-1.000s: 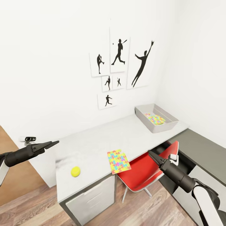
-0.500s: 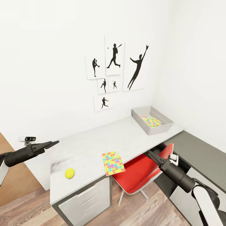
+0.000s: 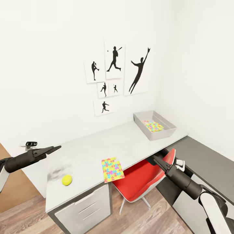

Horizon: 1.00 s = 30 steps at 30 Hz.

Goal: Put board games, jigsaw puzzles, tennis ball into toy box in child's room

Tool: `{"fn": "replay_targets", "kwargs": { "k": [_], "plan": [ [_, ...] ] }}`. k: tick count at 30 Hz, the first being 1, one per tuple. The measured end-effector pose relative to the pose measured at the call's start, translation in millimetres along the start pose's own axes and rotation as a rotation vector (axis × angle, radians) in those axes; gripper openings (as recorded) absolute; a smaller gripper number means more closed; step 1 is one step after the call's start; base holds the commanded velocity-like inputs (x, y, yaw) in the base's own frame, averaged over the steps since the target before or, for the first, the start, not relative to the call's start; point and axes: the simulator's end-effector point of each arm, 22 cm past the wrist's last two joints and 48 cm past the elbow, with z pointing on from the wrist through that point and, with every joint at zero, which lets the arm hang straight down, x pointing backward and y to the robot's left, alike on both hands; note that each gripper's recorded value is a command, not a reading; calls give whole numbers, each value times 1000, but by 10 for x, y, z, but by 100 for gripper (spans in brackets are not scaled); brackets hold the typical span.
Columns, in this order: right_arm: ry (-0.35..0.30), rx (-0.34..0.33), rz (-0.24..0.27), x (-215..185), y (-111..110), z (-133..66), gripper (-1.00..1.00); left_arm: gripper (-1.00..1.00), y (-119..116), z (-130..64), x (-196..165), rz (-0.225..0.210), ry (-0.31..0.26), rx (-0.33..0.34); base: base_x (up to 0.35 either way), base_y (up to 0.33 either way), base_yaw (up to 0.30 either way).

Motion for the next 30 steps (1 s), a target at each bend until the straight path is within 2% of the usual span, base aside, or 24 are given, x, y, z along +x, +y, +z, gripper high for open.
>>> {"fn": "replay_targets", "kwargs": {
  "k": [13, 25, 30],
  "plan": [
    [0, 0, 0, -1, 2, -2, 100, 100, -3, 0, -2, 0, -1, 0, 0, -19, -14],
    [-4, -11, -9, -26, 66, -6, 100, 100, -63, 0, -33, 11, -3, 6, 0, -214, -192],
    [-7, -44, -13, -37, 159, -9, 100, 100, -94, 0, -50, 17, -5, 8, 0, -96, -195]
  ]
}}
